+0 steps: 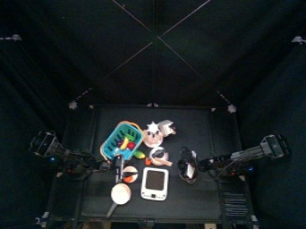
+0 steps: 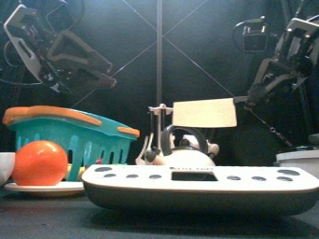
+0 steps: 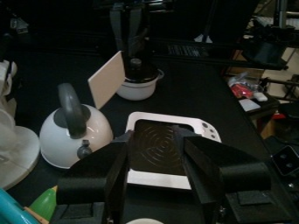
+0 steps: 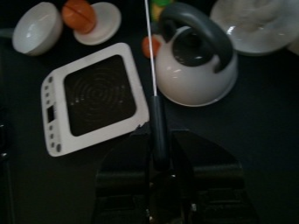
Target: Grab carrot bottom
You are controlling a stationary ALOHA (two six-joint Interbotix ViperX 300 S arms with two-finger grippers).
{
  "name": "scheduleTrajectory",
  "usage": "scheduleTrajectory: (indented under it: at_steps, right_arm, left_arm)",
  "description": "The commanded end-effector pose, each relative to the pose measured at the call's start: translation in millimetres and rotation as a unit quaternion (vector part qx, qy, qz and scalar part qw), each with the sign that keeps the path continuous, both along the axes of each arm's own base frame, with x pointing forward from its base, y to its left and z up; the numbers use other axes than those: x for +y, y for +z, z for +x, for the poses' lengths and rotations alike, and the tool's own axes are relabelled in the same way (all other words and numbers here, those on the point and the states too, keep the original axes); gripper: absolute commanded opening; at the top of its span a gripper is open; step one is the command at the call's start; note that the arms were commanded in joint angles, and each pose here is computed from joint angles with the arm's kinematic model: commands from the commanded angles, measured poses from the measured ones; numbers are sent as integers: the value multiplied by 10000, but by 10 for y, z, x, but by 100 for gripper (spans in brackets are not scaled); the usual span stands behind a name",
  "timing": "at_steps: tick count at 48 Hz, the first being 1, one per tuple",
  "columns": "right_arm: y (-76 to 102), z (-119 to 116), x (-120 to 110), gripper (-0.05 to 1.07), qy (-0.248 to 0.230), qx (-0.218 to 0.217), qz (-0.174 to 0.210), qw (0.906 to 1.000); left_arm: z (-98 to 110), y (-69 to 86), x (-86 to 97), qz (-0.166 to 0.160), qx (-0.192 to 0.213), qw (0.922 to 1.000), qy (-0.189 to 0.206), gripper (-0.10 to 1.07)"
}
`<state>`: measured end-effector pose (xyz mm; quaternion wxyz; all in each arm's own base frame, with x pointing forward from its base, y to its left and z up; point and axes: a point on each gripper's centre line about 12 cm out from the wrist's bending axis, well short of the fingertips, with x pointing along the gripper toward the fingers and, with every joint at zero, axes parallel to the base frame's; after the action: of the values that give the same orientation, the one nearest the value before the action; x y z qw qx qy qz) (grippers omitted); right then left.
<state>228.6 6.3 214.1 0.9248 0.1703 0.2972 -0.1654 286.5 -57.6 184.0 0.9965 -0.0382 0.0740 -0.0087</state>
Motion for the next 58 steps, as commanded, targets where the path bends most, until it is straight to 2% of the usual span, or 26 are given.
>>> scheduleTrajectory:
  at_steps: [1, 7, 12, 15, 20, 28, 45, 58]
  right_arm:
    - [63, -157, -113, 43, -405, -11, -28, 9992]
    - [-104, -337, -237, 43, -878, 296, 97, 9957]
    - [-329, -423, -337, 44, -1210, 634, 251, 9903]
    - [-433, -454, -395, 44, -1350, 769, 284, 9875]
    - [-510, -452, -448, 46, -1423, 795, 364, 9860]
    - [-542, -422, -505, 52, -1499, 748, 455, 9848]
    - [-540, -416, -518, 74, -1525, 734, 469, 9845]
    - [-508, -392, -519, 77, -1502, 687, 447, 9853]
  left_arm:
    - [19, 72, -16, -38, -146, 9999, -8, 79]
    - [12, 67, -28, -36, -139, 9999, -31, 79]
    - [7, 62, -36, -34, -132, 9999, -46, 79]
    - [10, 67, -42, -44, -139, 9999, -53, 79]
    - [6, 62, -40, -41, -131, 9999, -53, 79]
    - [6, 66, -35, -48, -137, 9999, -39, 79]
    - [12, 38, -30, -57, -86, 9999, -10, 79]
    - [12, 32, -26, -73, -72, 9999, 14, 79]
